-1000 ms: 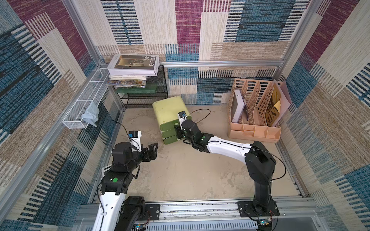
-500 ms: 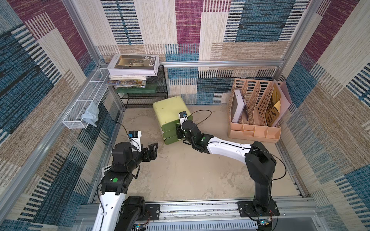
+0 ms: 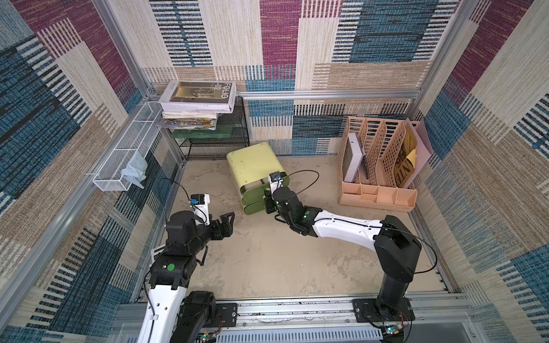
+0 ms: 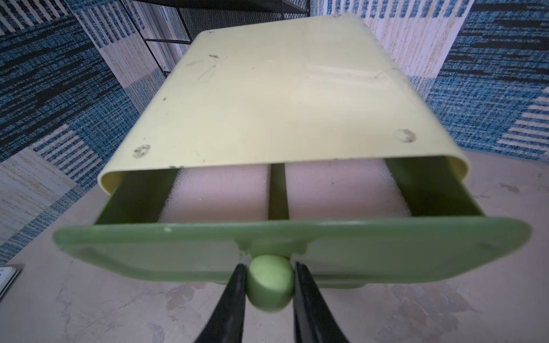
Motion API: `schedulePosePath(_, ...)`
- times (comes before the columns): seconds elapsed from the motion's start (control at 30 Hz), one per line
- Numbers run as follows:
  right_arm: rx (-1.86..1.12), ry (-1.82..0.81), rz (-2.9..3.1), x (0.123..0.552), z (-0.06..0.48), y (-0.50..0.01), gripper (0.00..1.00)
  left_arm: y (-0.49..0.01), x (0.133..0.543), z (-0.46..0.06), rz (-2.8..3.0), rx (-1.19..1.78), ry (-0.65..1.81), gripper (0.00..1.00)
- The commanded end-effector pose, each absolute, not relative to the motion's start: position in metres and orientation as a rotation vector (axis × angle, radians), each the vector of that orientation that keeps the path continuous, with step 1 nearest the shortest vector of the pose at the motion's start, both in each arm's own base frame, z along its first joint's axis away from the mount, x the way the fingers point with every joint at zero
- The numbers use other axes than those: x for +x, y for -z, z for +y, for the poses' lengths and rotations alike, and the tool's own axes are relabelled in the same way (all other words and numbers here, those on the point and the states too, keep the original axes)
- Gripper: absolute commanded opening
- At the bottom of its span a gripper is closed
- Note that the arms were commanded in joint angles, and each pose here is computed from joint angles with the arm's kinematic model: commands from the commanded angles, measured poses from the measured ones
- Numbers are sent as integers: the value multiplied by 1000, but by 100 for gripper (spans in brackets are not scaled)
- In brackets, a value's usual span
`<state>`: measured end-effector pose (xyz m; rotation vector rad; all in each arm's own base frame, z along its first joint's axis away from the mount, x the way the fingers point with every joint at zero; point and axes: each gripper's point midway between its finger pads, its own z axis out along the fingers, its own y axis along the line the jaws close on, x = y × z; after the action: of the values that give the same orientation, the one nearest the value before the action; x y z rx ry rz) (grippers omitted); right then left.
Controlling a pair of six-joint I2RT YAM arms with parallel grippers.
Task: Take the sponge out of the drawer
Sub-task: Open the drawer in the storage box.
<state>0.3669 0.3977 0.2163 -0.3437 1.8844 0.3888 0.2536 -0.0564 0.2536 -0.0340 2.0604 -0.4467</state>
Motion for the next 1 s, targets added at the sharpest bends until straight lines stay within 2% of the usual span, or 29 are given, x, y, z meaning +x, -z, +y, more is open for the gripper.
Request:
schedulePosePath(0.0,-285,-400,1852,363,392,-229,27,-259,255,-58,2040,-16,454,91)
schedulePosePath(0.5,-295,-469,1834,309,374,-244,27,-258,255,-59,2042,-15,457,91)
schedulePosePath(0.97,-317,-483,1882,281,364,-220,30,-256,256,-58,2049,-17,454,92)
